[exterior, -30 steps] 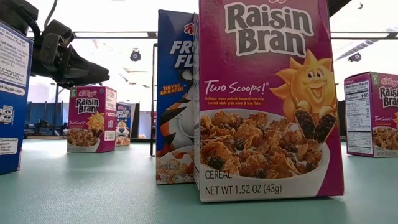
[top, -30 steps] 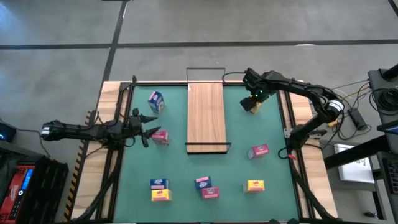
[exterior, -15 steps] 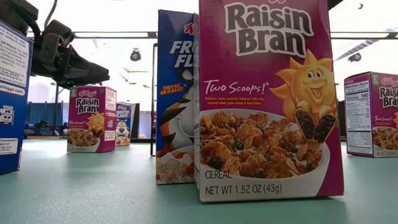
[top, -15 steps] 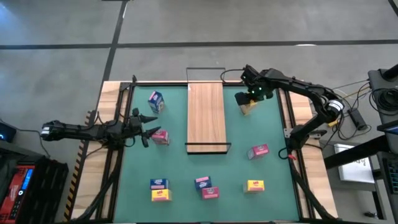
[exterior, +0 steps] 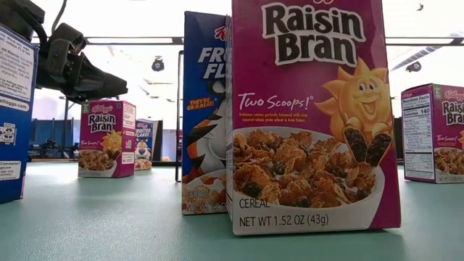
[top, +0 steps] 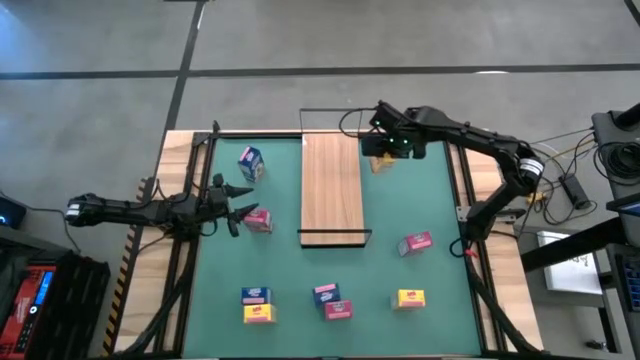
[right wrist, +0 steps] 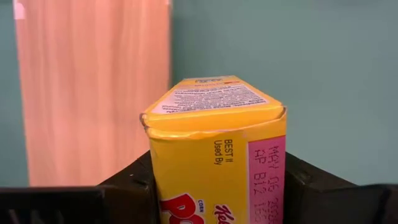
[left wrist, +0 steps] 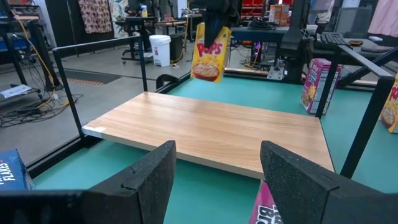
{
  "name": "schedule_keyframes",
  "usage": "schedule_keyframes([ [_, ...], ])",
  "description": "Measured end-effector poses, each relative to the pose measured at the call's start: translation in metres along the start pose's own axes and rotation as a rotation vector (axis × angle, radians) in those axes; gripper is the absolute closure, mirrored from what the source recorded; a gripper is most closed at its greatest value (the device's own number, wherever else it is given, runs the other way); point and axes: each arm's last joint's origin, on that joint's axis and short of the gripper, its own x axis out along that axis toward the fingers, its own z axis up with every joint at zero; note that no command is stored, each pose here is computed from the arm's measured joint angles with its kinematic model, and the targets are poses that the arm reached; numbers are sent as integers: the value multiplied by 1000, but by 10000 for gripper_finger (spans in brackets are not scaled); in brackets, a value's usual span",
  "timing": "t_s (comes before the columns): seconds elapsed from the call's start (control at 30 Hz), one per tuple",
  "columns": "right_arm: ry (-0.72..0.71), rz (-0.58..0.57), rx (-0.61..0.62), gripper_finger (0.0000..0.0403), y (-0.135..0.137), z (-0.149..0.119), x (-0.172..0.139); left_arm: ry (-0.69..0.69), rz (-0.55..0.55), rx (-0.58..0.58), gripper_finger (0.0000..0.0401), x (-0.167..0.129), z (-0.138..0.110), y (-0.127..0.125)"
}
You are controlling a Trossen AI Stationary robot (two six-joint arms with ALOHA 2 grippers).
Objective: Stack cereal on shelf
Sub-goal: Put the top yellow cereal box on the shelf
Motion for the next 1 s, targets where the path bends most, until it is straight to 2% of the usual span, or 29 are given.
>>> schedule_keyframes([
  [0.3,27,-13,-27,236,41,6,15,0,0,0,183,0,0,0],
  [0.57,49,-27,-18,236,77,23,27,0,0,0,183,0,0,0],
  [1.0,52,-26,-54,236,129,44,66,0,0,0,183,0,0,0],
])
